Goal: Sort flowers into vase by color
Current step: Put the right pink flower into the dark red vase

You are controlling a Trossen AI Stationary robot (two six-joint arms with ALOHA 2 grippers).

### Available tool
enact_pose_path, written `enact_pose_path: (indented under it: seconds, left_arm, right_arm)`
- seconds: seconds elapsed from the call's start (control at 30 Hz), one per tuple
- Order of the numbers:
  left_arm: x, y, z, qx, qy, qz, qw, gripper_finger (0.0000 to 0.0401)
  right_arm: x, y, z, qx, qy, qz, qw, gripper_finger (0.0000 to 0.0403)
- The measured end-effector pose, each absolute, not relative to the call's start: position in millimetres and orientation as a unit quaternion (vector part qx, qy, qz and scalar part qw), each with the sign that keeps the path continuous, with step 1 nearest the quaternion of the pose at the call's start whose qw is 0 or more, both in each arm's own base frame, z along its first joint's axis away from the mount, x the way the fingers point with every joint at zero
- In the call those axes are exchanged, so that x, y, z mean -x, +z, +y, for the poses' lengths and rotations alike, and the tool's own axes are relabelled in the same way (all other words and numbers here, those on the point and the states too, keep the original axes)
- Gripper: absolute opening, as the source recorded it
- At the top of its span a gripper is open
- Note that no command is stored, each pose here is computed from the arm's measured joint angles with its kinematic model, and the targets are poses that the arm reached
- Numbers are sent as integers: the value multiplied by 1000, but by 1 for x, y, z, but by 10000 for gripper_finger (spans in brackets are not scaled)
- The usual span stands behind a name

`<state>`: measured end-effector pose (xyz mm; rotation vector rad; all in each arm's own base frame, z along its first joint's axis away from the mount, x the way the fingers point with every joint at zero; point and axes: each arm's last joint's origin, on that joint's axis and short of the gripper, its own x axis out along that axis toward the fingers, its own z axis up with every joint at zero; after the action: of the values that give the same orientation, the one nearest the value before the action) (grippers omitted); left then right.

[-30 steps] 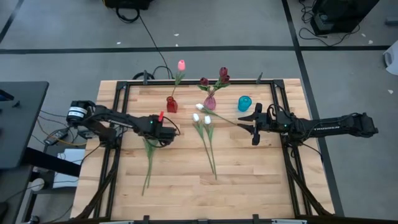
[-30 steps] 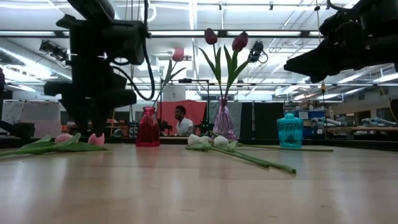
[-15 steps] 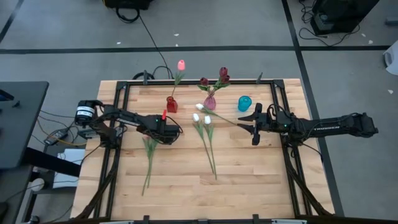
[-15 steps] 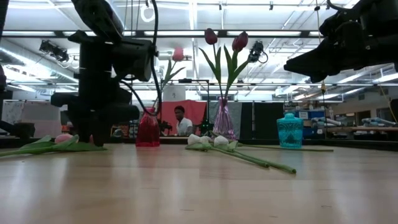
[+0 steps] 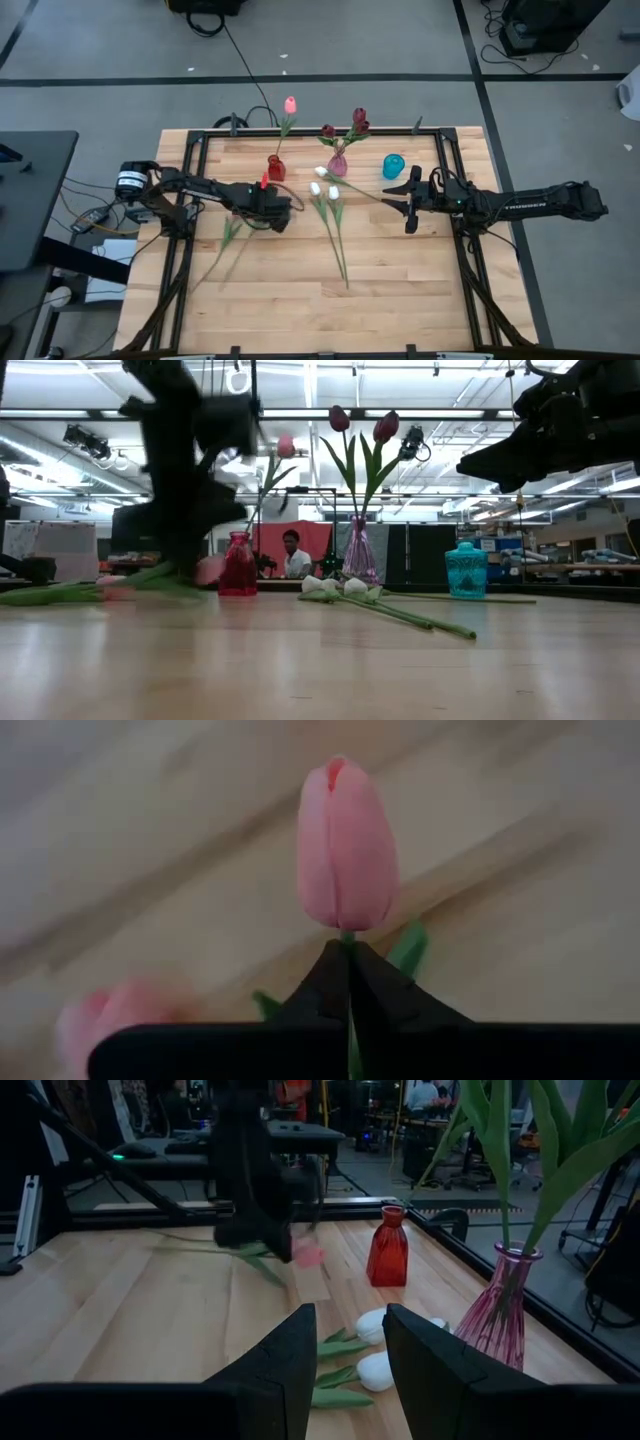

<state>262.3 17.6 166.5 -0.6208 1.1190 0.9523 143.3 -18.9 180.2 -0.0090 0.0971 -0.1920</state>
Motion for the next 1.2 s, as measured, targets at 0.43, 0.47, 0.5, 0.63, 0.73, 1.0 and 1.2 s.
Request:
enact_pose_path:
  seconds: [0.43,0.47,0.5,0.63,0.73,1.0,1.2]
  left_arm:
    - [-241,309,33,61,480,170,859,1]
    - [-238,316,36,47,488,156,857,1]
    - [-237,323,39,38,492,137,859,1]
    - [-232,350,55,21,485,63,872,1]
    - [-230,363,68,10,478,18,878,1]
    - [-224,373,96,8,471,-31,881,0]
    - [-221,377,104,6,472,-52,880,0]
  right_arm:
    - [-143,180,-19,8,-96,52,994,133]
    - [-143,180,-19,8,-95,51,994,133]
    - [-143,180,-19,8,-95,49,994,133]
    - [-143,181,-19,8,-96,45,994,133]
    - [-143,181,-19,5,-96,45,994,133]
    - [-143,181,-19,5,-95,45,994,133]
    - [-143,181,-19,5,-95,45,994,133]
